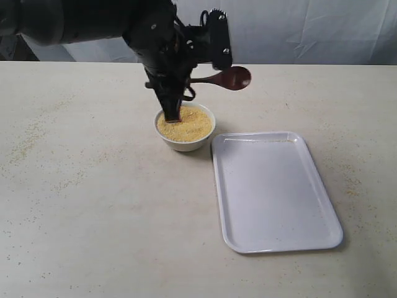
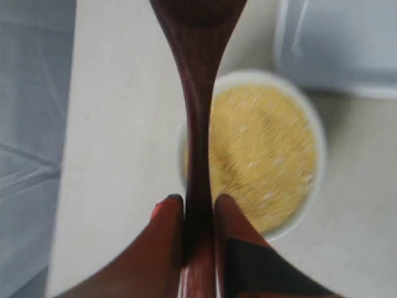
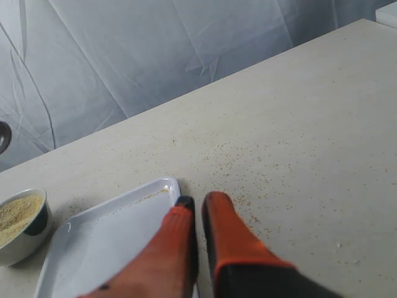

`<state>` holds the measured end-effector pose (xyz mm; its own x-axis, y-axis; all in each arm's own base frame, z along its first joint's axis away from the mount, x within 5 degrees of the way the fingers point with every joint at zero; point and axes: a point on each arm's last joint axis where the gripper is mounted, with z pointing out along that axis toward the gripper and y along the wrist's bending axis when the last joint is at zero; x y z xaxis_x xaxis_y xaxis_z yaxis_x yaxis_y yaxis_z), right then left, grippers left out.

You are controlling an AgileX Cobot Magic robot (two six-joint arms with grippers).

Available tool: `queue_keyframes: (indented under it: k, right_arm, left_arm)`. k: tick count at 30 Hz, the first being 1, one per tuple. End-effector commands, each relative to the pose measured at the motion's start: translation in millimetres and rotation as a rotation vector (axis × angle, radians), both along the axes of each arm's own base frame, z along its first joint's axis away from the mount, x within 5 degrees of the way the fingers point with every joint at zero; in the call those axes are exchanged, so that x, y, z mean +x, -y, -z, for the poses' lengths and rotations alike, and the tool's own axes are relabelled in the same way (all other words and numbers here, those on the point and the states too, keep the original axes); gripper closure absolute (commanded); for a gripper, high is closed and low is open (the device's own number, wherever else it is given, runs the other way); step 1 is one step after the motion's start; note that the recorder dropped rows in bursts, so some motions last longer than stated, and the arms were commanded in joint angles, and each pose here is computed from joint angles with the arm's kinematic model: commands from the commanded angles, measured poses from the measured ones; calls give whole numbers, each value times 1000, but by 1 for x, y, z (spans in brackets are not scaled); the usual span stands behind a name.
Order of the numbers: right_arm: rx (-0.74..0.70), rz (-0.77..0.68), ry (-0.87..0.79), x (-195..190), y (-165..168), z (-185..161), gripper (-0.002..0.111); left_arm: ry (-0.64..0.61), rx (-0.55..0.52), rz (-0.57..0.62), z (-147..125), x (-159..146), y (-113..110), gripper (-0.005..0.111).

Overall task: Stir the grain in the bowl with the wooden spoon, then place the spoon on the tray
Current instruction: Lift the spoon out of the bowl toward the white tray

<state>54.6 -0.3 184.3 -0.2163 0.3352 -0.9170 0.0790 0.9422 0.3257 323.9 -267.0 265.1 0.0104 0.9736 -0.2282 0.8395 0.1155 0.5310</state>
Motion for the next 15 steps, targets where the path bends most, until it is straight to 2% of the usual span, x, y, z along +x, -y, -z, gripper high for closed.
queue_keyframes:
  k: [1, 4, 15]
  right_arm:
    - [-8, 4, 15, 0, 0, -1, 100]
    - [-8, 4, 15, 0, 0, -1, 100]
    - [-8, 4, 15, 0, 0, -1, 100]
  left_arm:
    - [-180, -298, 3, -12, -16, 23, 107]
    - [-288, -446, -42, -9, -20, 34, 107]
    - [-398, -635, -149, 34, -9, 64, 107]
